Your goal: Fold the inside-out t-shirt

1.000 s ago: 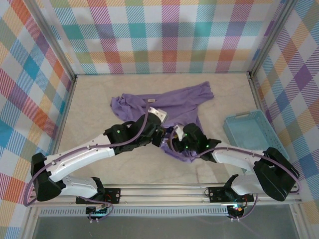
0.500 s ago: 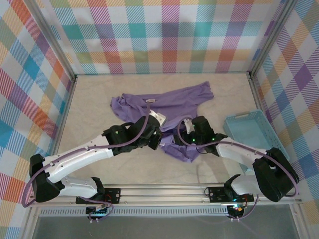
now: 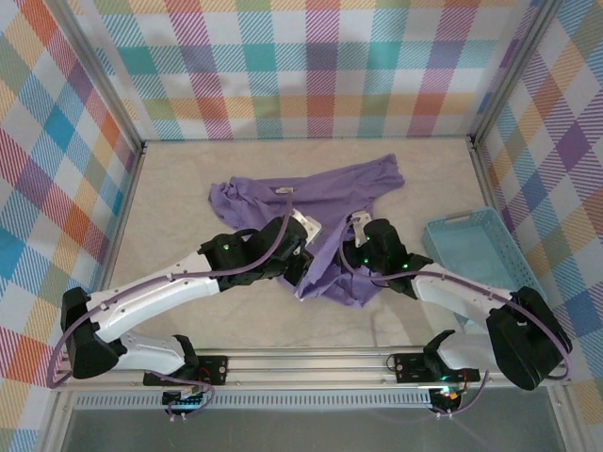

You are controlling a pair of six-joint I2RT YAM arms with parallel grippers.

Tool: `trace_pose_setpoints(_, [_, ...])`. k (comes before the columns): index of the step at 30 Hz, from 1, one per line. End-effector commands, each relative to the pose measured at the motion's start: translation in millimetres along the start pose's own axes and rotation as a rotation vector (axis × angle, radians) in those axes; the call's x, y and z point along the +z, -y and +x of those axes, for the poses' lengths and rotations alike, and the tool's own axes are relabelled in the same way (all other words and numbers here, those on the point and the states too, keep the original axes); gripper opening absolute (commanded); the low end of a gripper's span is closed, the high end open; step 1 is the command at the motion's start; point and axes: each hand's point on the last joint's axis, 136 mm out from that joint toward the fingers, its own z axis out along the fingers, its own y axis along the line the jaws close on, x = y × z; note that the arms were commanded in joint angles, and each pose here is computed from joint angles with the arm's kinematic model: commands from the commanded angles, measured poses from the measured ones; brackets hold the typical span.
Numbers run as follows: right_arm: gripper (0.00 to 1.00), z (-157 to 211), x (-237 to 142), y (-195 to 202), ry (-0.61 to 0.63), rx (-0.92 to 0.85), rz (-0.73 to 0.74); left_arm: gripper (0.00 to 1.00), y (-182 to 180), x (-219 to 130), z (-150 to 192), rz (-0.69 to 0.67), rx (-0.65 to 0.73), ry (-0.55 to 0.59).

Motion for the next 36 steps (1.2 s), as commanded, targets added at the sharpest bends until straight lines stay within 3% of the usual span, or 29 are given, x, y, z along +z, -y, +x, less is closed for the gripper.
trace_pose_setpoints(1, [0.62,-10,-1,-11,0.025,0.027,-0.045,0.15,6,-4,-4,0.023,0.017,-0.006])
trace_pose_setpoints(3, [0.62,-1,6,-8,0.022,0.021,-0.022,0.17,10,-2,-9,0.036,-0.001,0.007])
trace_pose_setpoints(6, [0.61,7,11,-7,0.021,0.023,-0.016,0.41,3,7,-12,-0.017,-0.037,0.013])
trace_pose_setpoints(10, [0.61,1,5,-22,0.053,0.005,-0.067,0.58,15,28,-11,0.033,-0.100,0.010])
trace_pose_setpoints(15, [0.61,-7,-6,-41,0.090,-0.032,-0.114,0.71,4,41,-17,-0.022,-0.193,0.065])
trace_pose_setpoints(21, [0.61,5,-11,-47,0.095,-0.043,-0.141,0.67,-13,49,-30,-0.013,-0.305,0.119])
trace_pose_setpoints(31, [0.61,10,-14,-51,0.098,-0.059,-0.158,0.35,-1,71,-29,0.050,-0.285,0.062])
trace_pose_setpoints(36, [0.61,11,-13,-52,0.100,-0.066,-0.163,0.31,6,75,-30,0.089,-0.281,0.062])
